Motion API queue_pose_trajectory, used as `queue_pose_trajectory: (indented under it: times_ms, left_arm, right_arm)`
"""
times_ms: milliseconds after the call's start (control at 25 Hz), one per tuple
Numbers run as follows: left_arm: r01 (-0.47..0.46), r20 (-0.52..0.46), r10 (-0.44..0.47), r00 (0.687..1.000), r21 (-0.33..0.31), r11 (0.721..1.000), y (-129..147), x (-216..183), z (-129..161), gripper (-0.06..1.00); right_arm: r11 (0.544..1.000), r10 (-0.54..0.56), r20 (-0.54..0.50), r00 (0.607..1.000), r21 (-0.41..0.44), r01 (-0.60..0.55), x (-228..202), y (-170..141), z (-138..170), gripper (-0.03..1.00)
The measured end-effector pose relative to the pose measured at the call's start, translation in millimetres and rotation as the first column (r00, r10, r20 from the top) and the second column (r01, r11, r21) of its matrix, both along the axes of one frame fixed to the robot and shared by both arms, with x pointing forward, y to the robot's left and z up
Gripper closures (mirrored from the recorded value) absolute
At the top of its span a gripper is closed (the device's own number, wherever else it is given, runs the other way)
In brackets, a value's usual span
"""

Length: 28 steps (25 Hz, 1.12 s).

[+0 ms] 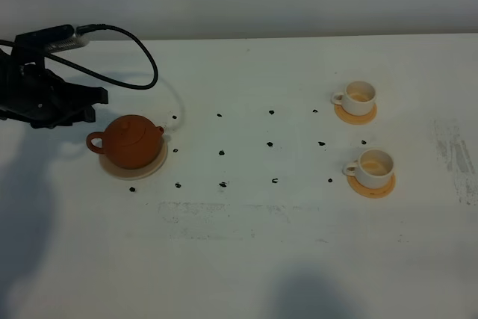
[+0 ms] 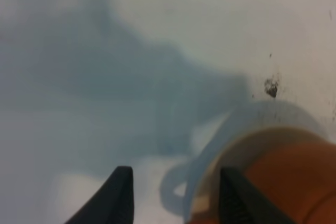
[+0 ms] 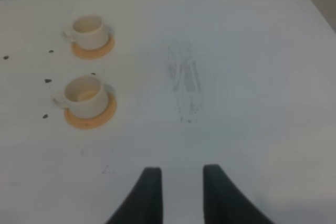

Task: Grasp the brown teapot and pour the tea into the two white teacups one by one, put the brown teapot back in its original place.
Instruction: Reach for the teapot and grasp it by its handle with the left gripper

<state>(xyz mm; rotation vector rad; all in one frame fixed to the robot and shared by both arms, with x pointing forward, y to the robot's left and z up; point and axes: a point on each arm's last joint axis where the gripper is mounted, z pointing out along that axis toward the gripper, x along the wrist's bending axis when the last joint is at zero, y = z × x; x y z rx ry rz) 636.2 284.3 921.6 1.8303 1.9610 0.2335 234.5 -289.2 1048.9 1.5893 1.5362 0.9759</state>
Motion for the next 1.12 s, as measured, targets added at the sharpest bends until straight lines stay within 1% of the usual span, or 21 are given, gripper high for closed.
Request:
queue_pose_trajectory:
  times_ms: [120, 320, 560, 840, 1120]
  left_arm:
    - [-0.019, -0.016, 0.018, 1.0, -0.028, 0.999, -1.6, 1.1, -7.8, 0.58]
    - [-0.02, -0.031, 0.019, 0.999, -0.04, 0.999, -2.5, 0.3, -9.6, 0.58]
    - [-0.017, -0.076, 0.012, 0.997, -0.065, 0.998, -4.5, -3.3, -10.6, 0.58]
    - [-0.006, -0.113, -0.002, 0.994, -0.073, 0.997, -4.1, -6.4, -11.2, 0.58]
    - [0.034, -0.159, -0.043, 0.986, -0.057, 0.998, -3.5, -10.4, -11.6, 0.58]
  right_arm:
    - [1.0, 0.0, 0.0, 1.0, 0.0, 0.0, 0.0, 0.0, 0.0, 0.74]
    - [1.0, 0.0, 0.0, 1.0, 0.0, 0.0, 0.0, 0.0, 0.0, 0.74]
    - [1.0, 0.0, 0.0, 1.0, 0.0, 0.0, 0.0, 0.0, 0.0, 0.74]
    - [1.0, 0.0, 0.0, 1.0, 0.0, 0.0, 0.0, 0.0, 0.0, 0.74]
    - [1.0, 0.0, 0.0, 1.0, 0.0, 0.0, 0.0, 0.0, 0.0, 0.74]
